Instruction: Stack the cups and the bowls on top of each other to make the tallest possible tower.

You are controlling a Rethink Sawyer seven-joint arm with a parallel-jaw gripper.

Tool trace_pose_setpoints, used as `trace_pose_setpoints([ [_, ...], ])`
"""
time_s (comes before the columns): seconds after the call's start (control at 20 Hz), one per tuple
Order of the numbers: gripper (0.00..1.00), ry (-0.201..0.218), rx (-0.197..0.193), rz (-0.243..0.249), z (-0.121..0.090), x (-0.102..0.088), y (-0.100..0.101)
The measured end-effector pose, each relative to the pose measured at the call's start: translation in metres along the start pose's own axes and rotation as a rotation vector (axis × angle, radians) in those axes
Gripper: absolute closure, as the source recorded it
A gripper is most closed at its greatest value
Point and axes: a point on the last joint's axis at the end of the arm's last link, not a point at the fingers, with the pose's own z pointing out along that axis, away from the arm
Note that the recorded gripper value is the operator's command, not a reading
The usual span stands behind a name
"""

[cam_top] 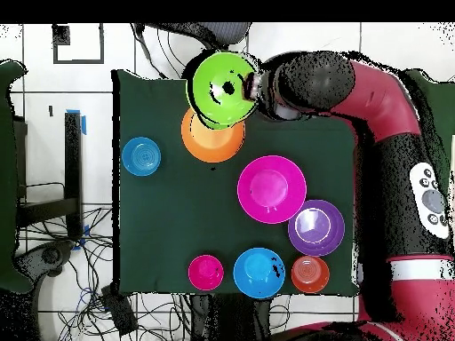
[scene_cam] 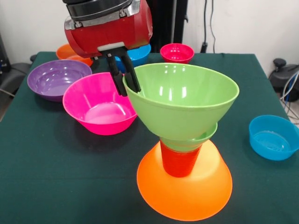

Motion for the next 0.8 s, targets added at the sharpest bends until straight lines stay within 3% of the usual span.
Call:
trace_pose_setpoints([
  [0.25, 1.0, -0.028, -0.01, 0.007, 0.001, -0.004, 0.001],
  [0.8, 1.0, -0.004, -0.073, 0.044, 0.014, -0.004, 0.005],
])
